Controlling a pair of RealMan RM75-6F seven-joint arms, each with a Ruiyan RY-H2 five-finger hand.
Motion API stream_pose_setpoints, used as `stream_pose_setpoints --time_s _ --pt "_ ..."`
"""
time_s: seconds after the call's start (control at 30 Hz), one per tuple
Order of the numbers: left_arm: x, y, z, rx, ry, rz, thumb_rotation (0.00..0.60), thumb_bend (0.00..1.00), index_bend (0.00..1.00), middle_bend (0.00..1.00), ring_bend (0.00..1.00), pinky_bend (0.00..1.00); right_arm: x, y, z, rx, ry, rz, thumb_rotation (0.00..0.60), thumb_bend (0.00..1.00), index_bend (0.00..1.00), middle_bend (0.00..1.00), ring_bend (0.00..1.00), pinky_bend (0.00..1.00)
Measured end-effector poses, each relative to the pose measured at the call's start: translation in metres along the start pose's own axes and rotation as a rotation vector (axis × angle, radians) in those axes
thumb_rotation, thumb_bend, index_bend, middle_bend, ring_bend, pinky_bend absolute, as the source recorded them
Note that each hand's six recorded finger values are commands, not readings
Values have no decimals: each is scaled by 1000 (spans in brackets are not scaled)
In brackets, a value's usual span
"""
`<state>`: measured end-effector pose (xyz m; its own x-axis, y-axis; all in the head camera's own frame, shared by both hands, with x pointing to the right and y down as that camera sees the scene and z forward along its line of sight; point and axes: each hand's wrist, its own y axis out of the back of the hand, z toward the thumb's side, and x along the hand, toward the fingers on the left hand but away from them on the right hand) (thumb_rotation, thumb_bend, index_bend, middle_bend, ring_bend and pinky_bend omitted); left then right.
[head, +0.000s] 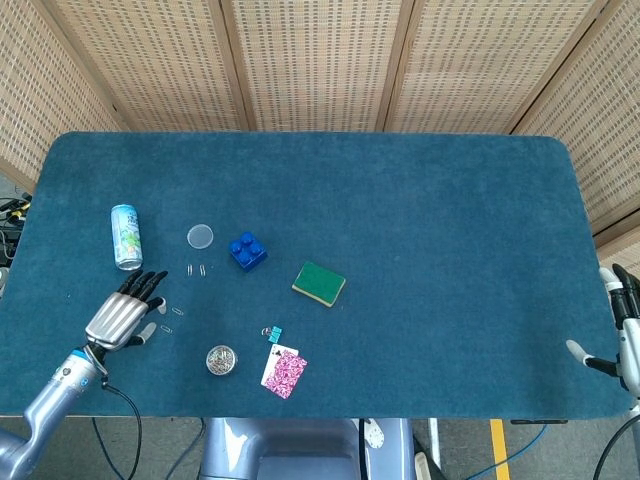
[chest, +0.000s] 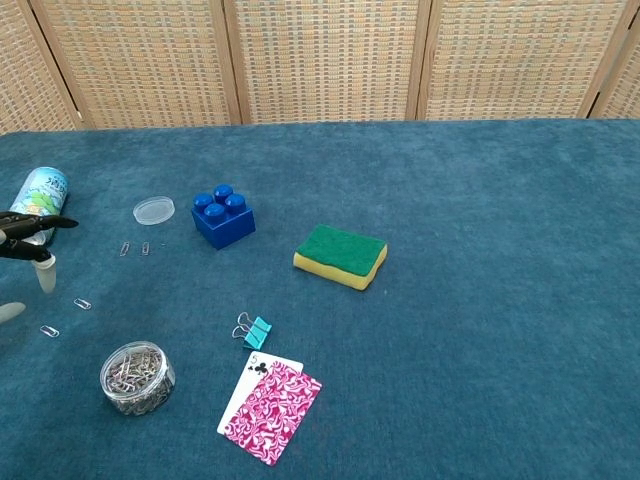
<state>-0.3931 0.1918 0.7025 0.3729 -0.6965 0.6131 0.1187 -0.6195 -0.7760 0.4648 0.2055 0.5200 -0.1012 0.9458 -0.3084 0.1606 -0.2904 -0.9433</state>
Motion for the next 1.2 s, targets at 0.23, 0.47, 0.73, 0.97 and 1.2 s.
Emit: stream_pose_setpoints --time_s 0.23,0.47,0.73,0.97,1.2 --pt "-3 -6 3 -21 -14 -2 600 386 465 0 0 0 0 1 -1 -6 -1 -3 600 0 0 0 0 0" --pt "-2 -8 2 -13 -10 -7 600 387 479 0 0 0 0 1 -1 -9 -1 -2 600 0 0 0 0 0" --pt "-1 -13 2 -13 -1 -18 600 386 479 0 0 0 0 1 -1 -9 -2 1 600 0 0 0 0 0" --pt "1 -21 1 -26 9 -32 600 387 479 0 0 0 0 0 -1 -10 -2 1 600 0 0 0 0 0" --pt "3 -27 3 -32 10 -37 600 387 483 0 0 0 -1 0 -2 -12 -4 3 600 0 0 0 0 0"
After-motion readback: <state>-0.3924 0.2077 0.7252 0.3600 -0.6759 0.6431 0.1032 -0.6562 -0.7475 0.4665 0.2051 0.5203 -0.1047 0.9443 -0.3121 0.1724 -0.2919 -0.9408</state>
